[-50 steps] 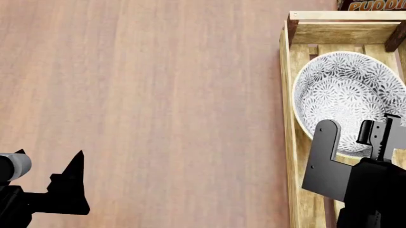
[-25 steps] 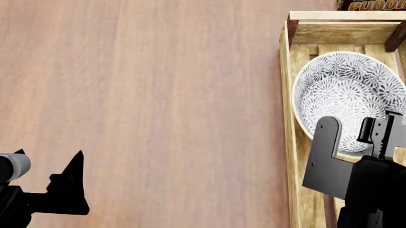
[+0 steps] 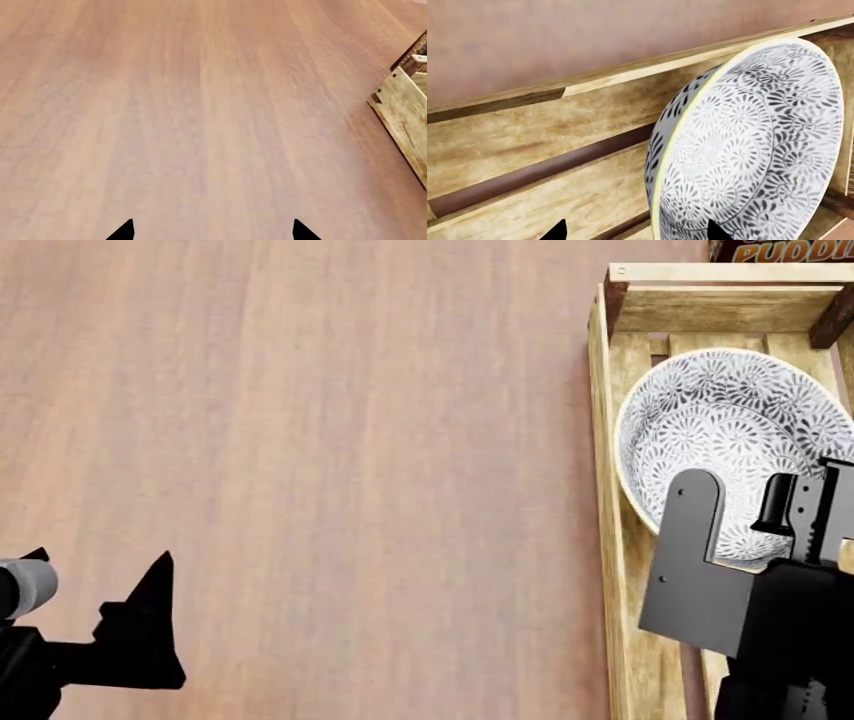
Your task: Pick up the bowl on the left and put it in the tray.
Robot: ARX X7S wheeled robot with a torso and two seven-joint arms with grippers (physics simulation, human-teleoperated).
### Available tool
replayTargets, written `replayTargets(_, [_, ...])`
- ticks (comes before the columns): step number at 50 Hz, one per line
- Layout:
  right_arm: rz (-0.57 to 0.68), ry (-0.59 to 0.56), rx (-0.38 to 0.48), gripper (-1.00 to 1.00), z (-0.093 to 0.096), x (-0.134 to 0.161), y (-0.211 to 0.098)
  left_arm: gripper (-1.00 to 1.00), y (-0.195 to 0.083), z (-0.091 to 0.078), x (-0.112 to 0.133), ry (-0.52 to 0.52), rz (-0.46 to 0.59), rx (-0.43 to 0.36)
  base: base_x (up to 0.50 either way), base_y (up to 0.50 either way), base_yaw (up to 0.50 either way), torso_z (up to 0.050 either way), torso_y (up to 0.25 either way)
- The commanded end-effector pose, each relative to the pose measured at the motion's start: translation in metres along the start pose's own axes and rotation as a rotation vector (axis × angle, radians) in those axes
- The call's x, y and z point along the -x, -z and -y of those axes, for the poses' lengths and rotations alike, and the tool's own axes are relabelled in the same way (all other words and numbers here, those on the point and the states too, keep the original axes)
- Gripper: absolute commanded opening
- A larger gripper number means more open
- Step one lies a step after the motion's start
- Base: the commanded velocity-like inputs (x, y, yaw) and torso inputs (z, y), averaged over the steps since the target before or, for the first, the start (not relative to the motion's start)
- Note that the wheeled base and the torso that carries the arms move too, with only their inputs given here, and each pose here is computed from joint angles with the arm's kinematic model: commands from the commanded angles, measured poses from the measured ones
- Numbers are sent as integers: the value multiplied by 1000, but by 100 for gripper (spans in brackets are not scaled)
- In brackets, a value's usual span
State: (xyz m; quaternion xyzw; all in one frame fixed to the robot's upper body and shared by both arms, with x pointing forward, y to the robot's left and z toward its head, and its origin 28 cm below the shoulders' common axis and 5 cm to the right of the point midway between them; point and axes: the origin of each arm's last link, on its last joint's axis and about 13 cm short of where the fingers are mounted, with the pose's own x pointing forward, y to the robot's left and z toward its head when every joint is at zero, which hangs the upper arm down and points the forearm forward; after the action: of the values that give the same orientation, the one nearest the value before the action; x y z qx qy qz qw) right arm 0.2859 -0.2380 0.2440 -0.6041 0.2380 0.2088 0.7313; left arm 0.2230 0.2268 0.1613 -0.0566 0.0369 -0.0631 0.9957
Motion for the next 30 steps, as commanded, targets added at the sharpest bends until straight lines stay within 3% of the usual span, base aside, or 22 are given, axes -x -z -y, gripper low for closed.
replayTargets(1, [26, -33, 9, 100, 4, 23, -4, 100, -4, 1, 2, 8, 12, 1, 0, 0, 0, 0, 0])
replayTargets(15, [47, -28, 35, 100, 9, 49, -10, 100, -7, 3, 5, 18, 21, 0, 0, 0, 0, 0, 0])
replayTargets(30, [98, 47, 113, 100, 10, 104, -23, 100, -9, 6, 12, 30, 20, 12, 0, 0, 0, 0, 0])
